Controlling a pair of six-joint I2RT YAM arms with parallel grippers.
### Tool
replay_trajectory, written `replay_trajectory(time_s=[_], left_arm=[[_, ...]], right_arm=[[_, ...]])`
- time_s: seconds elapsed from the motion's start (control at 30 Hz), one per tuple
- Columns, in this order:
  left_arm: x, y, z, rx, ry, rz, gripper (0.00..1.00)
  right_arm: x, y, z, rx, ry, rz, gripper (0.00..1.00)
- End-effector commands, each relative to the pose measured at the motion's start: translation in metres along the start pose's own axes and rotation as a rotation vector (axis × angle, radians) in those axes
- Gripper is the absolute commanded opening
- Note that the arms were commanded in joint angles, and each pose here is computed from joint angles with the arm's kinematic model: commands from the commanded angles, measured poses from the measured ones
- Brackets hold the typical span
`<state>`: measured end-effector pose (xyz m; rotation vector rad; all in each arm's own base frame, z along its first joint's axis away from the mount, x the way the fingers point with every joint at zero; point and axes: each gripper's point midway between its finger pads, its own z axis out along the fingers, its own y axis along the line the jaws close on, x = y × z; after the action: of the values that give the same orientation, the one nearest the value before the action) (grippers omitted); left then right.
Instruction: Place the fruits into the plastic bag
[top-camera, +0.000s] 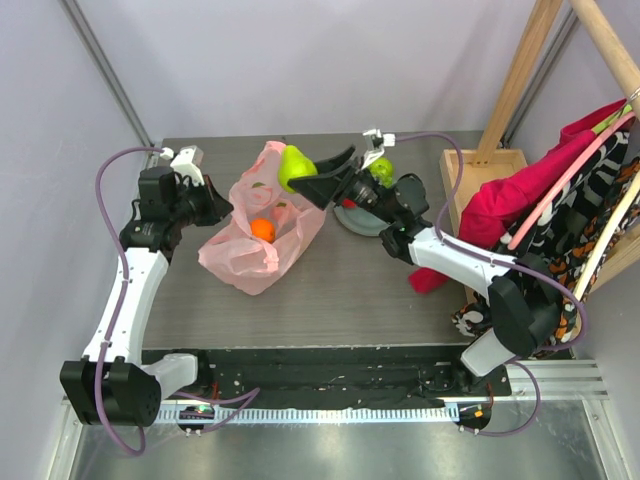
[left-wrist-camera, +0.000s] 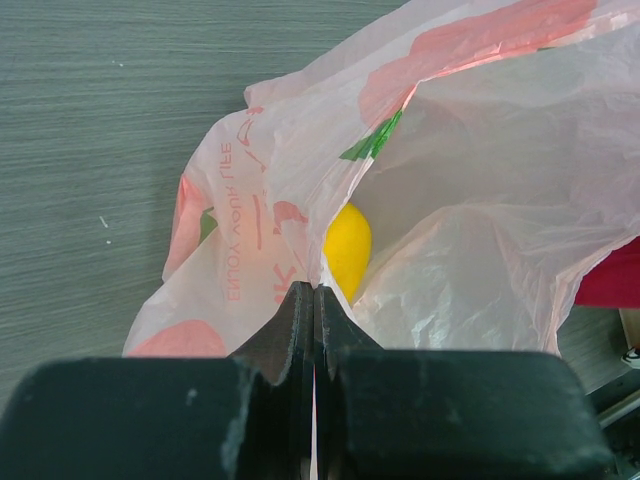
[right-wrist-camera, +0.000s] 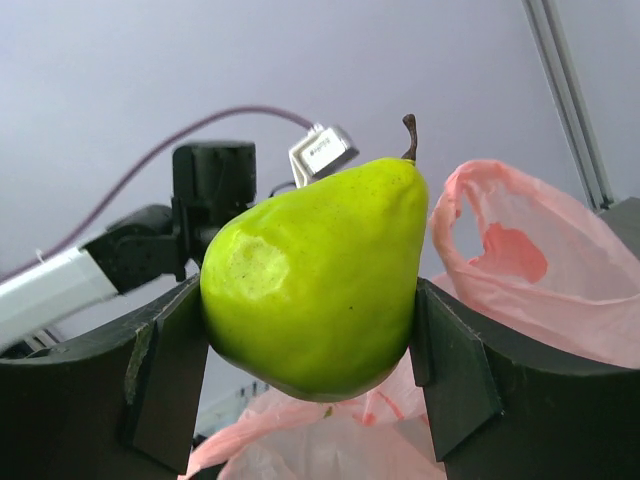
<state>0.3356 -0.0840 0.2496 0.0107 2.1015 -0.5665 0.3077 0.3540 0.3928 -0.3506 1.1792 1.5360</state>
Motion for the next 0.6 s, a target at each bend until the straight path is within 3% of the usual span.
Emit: replay_trajectory(time_s=[0.0,0.3,0.57], left_arm=[[-0.012,-0.008,-0.005,0.035,-0.053,0.015,0.00],[-0.012,-0.008,-0.005,0.036,-0.051,0.013,0.00],[-0.012,-0.008,-0.005,0.037,-0.051,0.012,0.00]], right_arm=[[0.005,0.029,0.016,-0.046,0.084,-0.147,0.14],[0.064,-0.004,0.023,0.164,0.395,-0.281,0.13],[0.072,-0.059,0.012,0.514,0.515,-0.323,0.12]])
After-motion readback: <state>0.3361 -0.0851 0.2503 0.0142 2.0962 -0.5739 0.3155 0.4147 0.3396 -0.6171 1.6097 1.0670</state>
